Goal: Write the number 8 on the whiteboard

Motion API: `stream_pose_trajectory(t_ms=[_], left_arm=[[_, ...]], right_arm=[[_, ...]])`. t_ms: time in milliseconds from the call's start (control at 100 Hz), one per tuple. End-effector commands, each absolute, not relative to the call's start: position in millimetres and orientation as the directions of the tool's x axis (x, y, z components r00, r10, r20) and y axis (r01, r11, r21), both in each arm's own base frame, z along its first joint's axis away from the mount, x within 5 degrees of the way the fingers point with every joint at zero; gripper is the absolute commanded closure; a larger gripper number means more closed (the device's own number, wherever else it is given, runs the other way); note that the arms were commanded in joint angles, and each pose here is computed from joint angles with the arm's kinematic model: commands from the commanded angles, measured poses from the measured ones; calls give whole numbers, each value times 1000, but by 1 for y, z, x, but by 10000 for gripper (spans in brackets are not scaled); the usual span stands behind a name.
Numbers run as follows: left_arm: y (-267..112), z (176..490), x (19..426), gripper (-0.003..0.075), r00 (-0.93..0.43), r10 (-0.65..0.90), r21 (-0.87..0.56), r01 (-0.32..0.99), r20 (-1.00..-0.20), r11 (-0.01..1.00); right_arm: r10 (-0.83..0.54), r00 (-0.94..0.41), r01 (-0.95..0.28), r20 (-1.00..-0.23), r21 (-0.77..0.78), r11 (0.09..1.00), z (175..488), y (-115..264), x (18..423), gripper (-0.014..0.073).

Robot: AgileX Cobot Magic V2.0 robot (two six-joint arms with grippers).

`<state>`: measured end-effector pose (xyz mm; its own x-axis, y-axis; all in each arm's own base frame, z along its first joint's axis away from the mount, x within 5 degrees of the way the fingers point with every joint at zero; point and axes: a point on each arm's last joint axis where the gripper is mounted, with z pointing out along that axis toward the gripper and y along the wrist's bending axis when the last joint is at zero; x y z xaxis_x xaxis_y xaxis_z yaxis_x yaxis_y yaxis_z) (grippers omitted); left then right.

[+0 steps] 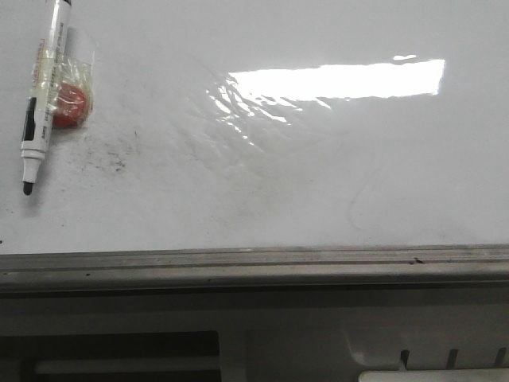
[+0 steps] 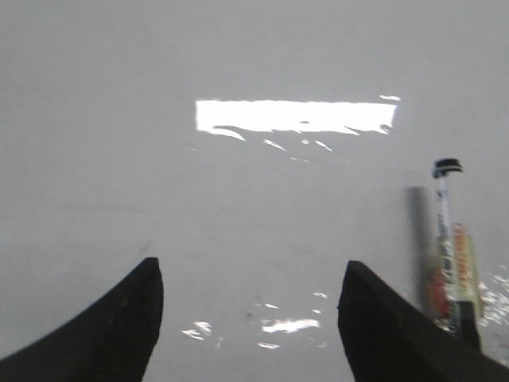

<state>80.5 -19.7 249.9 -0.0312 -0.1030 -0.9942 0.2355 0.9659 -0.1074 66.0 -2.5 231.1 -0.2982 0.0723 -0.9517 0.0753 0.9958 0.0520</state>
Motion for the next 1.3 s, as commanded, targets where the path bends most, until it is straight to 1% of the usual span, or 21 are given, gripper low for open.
stream_pose_trajectory(t_ms=[0,80,190,310,440,610,930,1120,1150,1190,1250,1290], left_arm=[[-30,263,87,279,19,-131,-117,328,-991,937],[-40,259,93,279,-22,-119,-118,398,-993,910],[-56,257,100,279,-42,-113,-119,486,-993,866],[-70,254,108,279,-68,-117,-135,540,-991,831],[-79,250,119,279,-137,-125,-180,536,-983,825],[-88,253,132,279,-147,-118,-179,533,-982,827],[-97,239,144,279,-219,-72,-180,529,-973,829],[-101,235,147,283,-211,-48,-159,544,-976,824],[-101,233,148,292,-217,-45,-158,543,-975,825],[-102,232,149,321,-221,-42,-158,542,-974,825],[-103,230,150,384,-230,-36,-158,541,-973,826],[-103,229,150,454,-234,-33,-158,540,-972,827]], right_arm=[[64,-203,82,-977,48,995,247,-4,70,658],[64,-203,82,-977,48,995,247,-4,70,658],[64,-203,82,-977,48,995,247,-4,70,658],[64,-197,83,-978,48,995,247,-4,70,658],[64,-199,83,-978,48,995,247,-4,70,658],[64,-197,83,-978,48,995,247,-4,70,658],[64,-197,83,-978,48,995,247,-4,70,658],[64,-197,83,-978,48,995,247,-4,70,658],[64,-197,83,-978,48,995,247,-4,70,658],[64,-197,83,-978,48,995,247,-4,70,658],[63,-194,83,-979,48,995,248,-4,70,658],[62,-178,85,-982,47,995,249,-5,70,658]])
